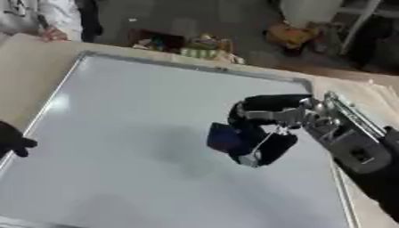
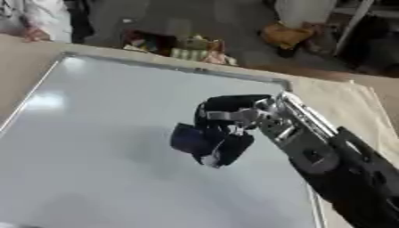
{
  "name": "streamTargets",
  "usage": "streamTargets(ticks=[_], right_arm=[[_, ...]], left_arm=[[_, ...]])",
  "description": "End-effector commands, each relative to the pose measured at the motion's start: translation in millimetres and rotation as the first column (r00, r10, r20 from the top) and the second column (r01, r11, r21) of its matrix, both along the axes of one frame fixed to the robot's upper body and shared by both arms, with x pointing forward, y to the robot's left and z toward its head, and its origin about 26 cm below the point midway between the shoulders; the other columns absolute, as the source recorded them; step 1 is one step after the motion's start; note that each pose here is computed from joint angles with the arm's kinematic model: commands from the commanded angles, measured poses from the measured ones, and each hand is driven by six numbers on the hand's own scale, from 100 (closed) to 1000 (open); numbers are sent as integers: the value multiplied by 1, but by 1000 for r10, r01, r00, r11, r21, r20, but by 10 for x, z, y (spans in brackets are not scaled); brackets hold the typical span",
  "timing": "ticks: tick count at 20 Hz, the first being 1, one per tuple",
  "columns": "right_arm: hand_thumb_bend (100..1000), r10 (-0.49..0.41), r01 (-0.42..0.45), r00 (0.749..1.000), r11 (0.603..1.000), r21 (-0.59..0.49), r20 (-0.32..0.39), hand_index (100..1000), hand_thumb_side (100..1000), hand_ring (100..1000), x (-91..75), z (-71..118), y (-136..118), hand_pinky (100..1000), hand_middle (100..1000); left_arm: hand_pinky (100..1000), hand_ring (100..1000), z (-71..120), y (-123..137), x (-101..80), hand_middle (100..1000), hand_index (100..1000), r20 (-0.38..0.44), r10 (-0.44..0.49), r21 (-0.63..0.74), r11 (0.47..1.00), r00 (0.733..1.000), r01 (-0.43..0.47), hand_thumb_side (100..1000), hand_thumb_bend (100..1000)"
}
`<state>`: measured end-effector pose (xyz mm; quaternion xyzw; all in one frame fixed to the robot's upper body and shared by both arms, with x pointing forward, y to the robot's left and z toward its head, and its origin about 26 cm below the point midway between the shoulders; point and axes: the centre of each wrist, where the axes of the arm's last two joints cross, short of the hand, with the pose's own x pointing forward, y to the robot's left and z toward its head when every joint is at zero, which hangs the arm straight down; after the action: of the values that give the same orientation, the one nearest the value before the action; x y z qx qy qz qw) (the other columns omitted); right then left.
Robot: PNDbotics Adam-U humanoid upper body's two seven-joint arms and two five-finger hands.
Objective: Wipe the whiteboard clean with a brush.
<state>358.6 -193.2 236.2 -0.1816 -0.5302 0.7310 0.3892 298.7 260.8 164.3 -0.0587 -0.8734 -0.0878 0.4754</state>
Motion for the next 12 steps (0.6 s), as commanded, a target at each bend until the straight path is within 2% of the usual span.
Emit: streamTargets(ticks=[1,5,12], right_arm=[[100,-20,20,1000,1000,-13,16,284,264,371,49,-12,12,373,142],[100,-16,16,1000,1000,-11,5,292,263,373,80,-102,68,378,148],[100,24,-24,1000,1000,-7,-14,299,262,376,72,-142,196,385,153]], left_arm=[[578,385,74,-11,-13,457,484,31,-4,9,1000,1000,4,918,100],[578,385,73,-12,-11,457,484,31,-3,10,1000,999,3,918,100],[578,384,63,-19,-9,457,485,29,-7,12,1000,1000,6,918,100]])
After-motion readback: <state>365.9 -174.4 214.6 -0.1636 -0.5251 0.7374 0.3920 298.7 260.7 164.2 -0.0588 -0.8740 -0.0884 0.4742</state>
